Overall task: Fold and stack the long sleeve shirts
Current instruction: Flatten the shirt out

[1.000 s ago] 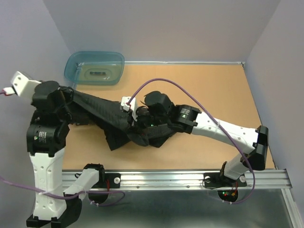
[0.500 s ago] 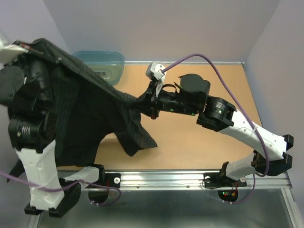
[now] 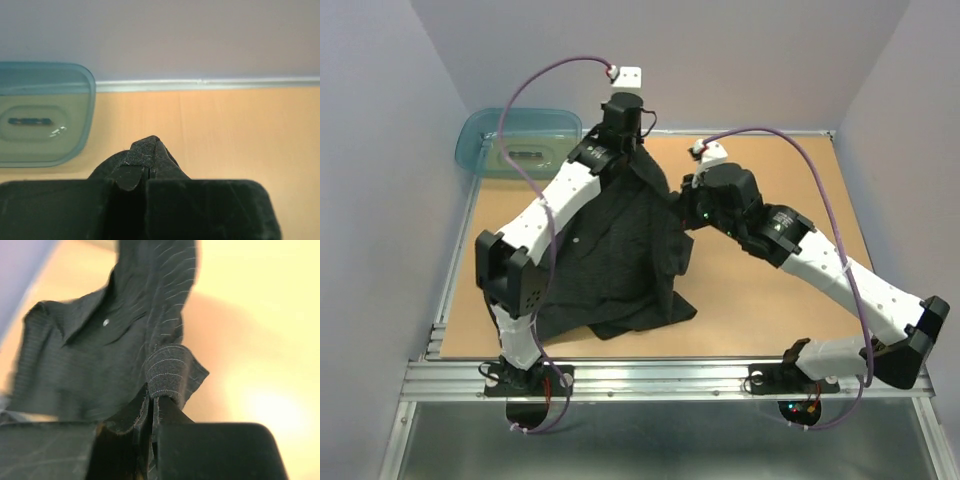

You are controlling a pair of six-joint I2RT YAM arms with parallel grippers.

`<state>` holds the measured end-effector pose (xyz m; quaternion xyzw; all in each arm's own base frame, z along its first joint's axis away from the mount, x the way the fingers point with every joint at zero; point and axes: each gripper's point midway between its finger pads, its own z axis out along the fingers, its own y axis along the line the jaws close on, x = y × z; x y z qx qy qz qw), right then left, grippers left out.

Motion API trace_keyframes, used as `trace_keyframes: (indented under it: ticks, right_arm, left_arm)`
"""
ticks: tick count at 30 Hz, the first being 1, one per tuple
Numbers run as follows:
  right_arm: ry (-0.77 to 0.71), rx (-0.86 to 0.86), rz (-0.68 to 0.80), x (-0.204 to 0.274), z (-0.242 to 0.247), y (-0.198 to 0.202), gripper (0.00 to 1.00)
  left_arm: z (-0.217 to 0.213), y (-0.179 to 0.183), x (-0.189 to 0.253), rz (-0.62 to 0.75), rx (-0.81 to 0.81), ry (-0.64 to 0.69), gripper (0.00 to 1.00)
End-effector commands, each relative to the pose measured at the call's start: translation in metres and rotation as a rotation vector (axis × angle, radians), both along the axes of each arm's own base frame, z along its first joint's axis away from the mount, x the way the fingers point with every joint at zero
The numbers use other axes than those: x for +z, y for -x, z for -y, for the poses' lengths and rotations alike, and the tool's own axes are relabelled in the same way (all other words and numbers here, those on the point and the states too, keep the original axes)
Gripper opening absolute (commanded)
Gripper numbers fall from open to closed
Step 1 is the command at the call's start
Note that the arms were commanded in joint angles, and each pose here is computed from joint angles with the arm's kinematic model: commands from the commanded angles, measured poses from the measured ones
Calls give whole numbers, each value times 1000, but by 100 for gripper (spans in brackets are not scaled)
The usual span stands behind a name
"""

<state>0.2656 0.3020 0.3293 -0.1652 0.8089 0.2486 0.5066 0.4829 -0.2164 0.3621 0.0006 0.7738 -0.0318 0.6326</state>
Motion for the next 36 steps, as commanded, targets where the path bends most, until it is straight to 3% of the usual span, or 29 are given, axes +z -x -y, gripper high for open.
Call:
trace_keyframes:
  ticks: [1, 7, 10, 13, 14, 16, 17, 19, 21, 22, 23, 24, 26, 28, 29, 31, 32, 36]
  right_arm:
    - [13, -225, -72, -36, 67, -41, 1]
    - [84, -430, -203, -110, 147, -87, 0]
    - [81, -569, -276, -139, 192, -101, 0]
    - [54, -732, -327, -154, 232, -115, 1]
    - [39, -754, -341, -157, 239, -117, 4]
    - [21, -807, -349, -156, 257, -125, 20]
    - [23, -815, -338, -152, 260, -128, 45]
    - [47, -761, -298, -137, 257, -135, 65]
    - [10, -646, -299, -127, 238, -134, 80]
    - [-4, -613, -300, -124, 231, -133, 83]
    - [-30, -556, -308, -121, 220, -128, 85]
    - [-36, -510, -298, -115, 213, -123, 86]
    - [-65, -400, -321, -116, 190, -109, 87]
    - [-83, -311, -364, -123, 171, -96, 87]
    - [-90, -261, -407, -134, 160, -85, 87]
    - [-65, -219, -452, -151, 143, -71, 86]
    - [-49, -231, -494, -168, 141, -64, 86]
    - [-64, -207, -628, -206, 130, -41, 75]
  left_arm:
    - [35, -13, 38, 132, -16, 94, 2]
    - [104, -38, -22, 76, -47, 24, 6]
    - [129, -41, -19, 92, -83, 72, 16]
    - [159, -33, 4, 127, -184, 169, 38]
    - [163, -28, 16, 143, -200, 196, 62]
    - [164, -19, 34, 155, -225, 253, 84]
    - [161, -16, 39, 157, -226, 266, 97]
    - [145, 0, 65, 183, -219, 296, 99]
    - [130, 8, 47, 135, -188, 274, 99]
    - [110, 21, 63, 146, -162, 294, 99]
    - [102, 24, 35, 84, -137, 279, 99]
    - [82, 35, 44, 84, -115, 299, 99]
    - [64, 47, -9, -36, -87, 252, 99]
    - [43, 66, -26, -84, -71, 240, 99]
    - [30, 79, -75, -190, -42, 179, 99]
    - [13, 100, -102, -262, -17, 191, 99]
    - [-1, 117, -148, -360, 4, 149, 98]
    - [-34, 159, -217, -511, 62, 181, 97]
